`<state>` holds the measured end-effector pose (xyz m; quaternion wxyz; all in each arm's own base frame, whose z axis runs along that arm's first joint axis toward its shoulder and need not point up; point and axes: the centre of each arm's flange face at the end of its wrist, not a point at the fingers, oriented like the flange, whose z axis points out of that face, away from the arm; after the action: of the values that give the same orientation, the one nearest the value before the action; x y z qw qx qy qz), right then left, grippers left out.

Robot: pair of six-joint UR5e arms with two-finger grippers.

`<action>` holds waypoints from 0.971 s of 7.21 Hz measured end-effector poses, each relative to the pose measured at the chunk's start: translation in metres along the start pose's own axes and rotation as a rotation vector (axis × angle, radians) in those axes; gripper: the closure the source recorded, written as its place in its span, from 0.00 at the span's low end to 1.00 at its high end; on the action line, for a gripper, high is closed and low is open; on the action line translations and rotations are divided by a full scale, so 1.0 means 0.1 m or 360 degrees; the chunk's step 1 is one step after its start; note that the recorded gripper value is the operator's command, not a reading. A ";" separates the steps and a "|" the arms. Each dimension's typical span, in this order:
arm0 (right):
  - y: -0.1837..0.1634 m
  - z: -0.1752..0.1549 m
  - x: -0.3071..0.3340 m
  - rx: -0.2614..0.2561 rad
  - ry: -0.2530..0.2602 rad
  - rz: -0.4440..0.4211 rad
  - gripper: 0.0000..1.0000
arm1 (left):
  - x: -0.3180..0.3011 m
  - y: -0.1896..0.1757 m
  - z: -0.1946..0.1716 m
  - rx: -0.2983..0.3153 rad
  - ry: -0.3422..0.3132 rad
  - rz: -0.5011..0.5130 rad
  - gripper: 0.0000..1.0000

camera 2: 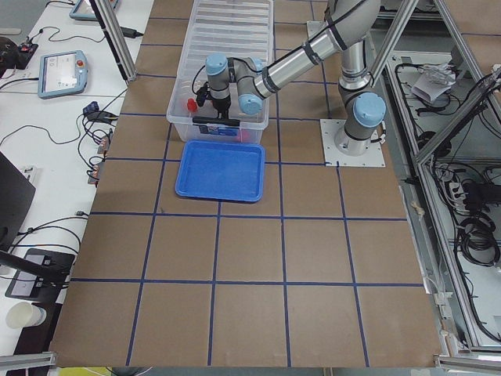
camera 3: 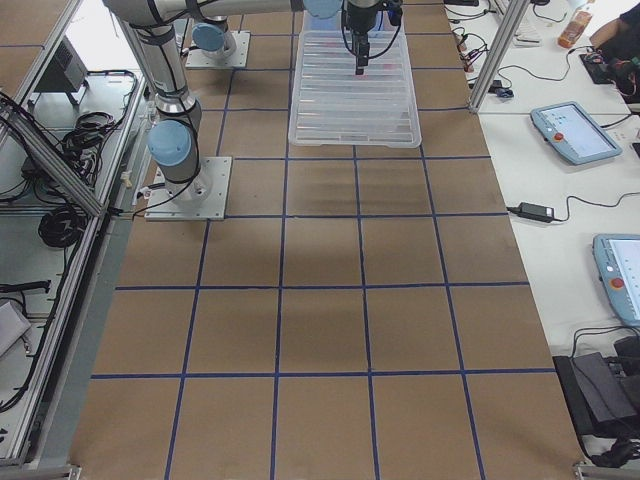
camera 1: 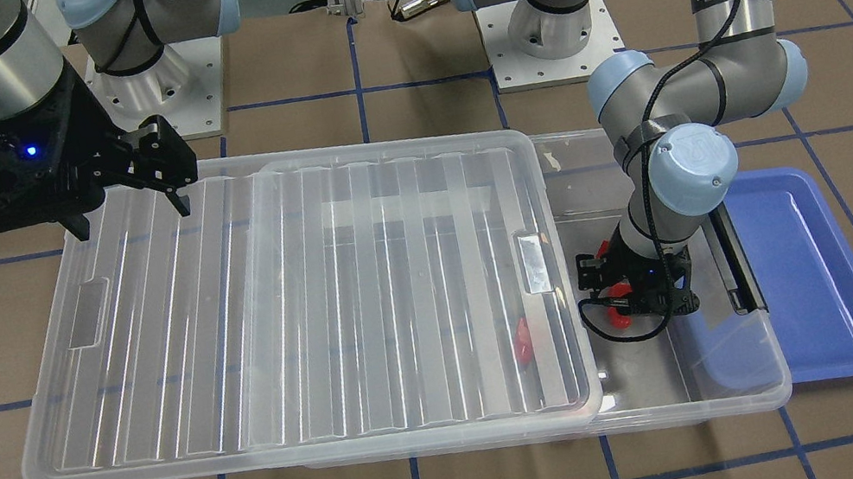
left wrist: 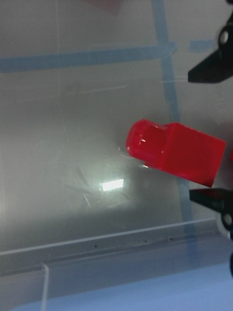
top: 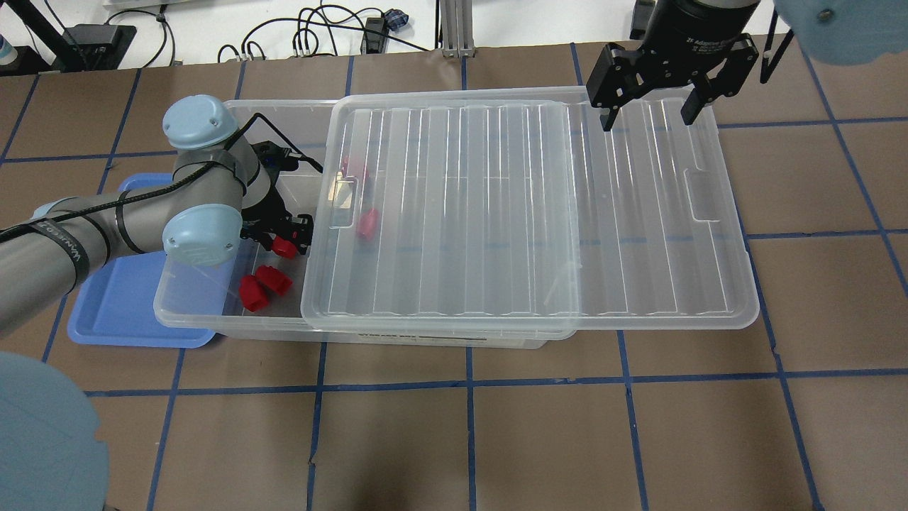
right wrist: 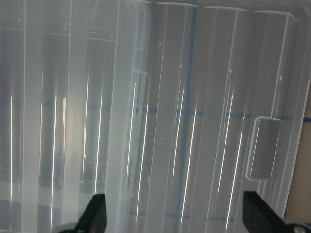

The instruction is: Place red block in blue tray from box

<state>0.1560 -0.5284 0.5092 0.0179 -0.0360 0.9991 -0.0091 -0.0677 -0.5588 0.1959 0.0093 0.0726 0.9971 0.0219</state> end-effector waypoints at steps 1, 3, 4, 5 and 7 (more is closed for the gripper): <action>0.00 0.02 0.01 -0.0008 -0.0001 0.0002 0.00 | -0.01 0.00 0.01 -0.0005 -0.0003 -0.0001 0.48; -0.01 0.02 0.11 -0.0017 -0.0005 0.0028 0.00 | -0.01 0.00 0.00 0.0001 -0.0004 -0.0003 0.70; -0.01 0.03 0.16 -0.0023 -0.0006 0.0043 0.00 | 0.00 -0.02 -0.02 0.0011 -0.0001 -0.0004 0.82; -0.01 0.02 0.19 -0.0026 -0.0007 0.0052 0.00 | -0.01 -0.03 -0.06 0.0020 -0.0003 -0.0006 0.98; 0.00 0.02 0.19 -0.0028 -0.0008 0.0056 0.00 | -0.01 -0.04 -0.18 0.0048 -0.0017 -0.0009 0.99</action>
<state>0.1368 -0.5301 0.5064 0.0202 -0.0185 0.9996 0.0002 -0.0682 -0.5640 0.2141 0.0136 0.0700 0.9974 0.0064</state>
